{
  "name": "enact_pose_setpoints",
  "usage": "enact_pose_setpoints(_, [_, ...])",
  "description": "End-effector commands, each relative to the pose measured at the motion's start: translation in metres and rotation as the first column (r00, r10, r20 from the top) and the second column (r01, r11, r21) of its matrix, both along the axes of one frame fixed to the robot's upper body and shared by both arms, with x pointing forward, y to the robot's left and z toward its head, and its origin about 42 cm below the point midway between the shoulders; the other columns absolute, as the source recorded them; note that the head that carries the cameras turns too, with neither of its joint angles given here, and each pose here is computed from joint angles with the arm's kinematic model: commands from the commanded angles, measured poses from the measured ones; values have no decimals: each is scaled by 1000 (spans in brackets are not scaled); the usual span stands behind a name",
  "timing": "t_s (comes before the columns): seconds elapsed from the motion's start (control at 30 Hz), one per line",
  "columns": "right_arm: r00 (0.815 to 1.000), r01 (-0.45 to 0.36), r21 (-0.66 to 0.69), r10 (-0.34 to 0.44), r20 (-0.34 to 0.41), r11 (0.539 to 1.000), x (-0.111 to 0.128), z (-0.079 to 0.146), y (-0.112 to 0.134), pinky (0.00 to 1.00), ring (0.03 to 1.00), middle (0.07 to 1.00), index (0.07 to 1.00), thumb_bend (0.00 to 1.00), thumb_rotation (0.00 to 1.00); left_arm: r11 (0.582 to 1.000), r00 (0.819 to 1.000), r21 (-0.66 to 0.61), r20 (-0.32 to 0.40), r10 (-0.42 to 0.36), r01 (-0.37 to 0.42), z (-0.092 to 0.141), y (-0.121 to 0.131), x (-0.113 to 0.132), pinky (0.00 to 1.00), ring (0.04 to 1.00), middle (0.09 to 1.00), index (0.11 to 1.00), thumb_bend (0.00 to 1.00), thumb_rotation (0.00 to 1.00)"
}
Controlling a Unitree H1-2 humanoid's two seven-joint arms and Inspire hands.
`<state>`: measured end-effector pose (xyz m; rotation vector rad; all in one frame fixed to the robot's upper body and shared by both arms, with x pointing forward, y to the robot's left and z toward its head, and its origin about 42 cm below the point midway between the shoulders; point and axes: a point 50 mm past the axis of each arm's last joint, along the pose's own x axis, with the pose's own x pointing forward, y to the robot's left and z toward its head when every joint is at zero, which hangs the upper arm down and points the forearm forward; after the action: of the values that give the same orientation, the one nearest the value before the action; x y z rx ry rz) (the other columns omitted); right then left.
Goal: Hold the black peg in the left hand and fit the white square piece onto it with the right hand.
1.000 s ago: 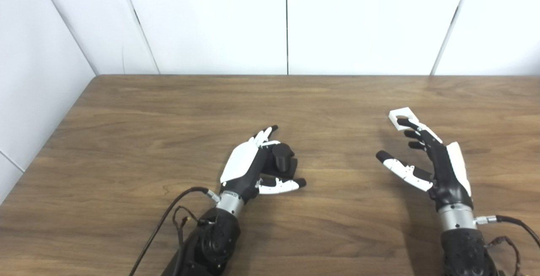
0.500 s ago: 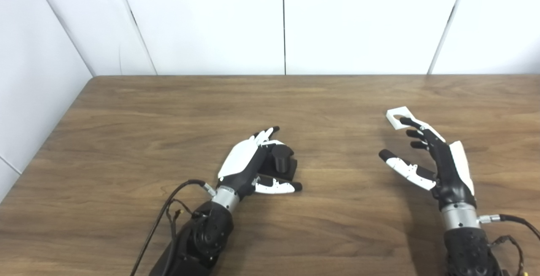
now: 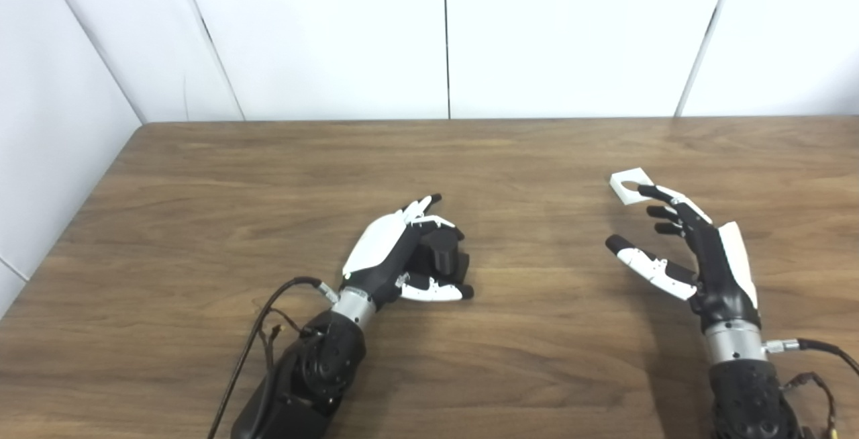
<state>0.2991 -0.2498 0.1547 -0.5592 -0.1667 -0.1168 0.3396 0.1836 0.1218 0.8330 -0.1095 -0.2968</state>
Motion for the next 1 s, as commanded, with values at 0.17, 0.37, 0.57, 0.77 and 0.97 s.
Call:
enact_pose_setpoints(0.17, [997, -3, -6, 4, 81, 1000, 8, 19, 2, 715, 782, 845, 781, 726, 476, 993, 998, 103, -2, 59, -58, 5, 37, 12, 1000, 1000, 1000, 649, 655, 146])
enact_pose_setpoints(0.37, [997, -3, -6, 3, 81, 1000, 11, 19, 3, 719, 782, 847, 784, 723, 468, 992, 998, 109, -11, 58, -56, 5, 40, 13, 1000, 1000, 1000, 647, 663, 131])
enact_pose_setpoints(0.57, [997, -11, -3, 12, 81, 1000, 11, 19, 4, 740, 800, 852, 786, 727, 469, 992, 998, 112, -2, 62, -61, 5, 40, 14, 1000, 1000, 1000, 646, 664, 154])
enact_pose_setpoints(0.77, [997, -13, 4, 13, 73, 1000, 11, 19, 5, 741, 803, 861, 793, 735, 485, 991, 998, 115, -11, 63, -62, 5, 43, 13, 1000, 1000, 1000, 644, 667, 151])
enact_pose_setpoints(0.97, [997, -14, 8, 13, 80, 1000, 12, 17, 6, 726, 795, 854, 789, 733, 480, 993, 998, 104, -32, 52, -49, 6, 45, 12, 1000, 1000, 1000, 651, 671, 182])
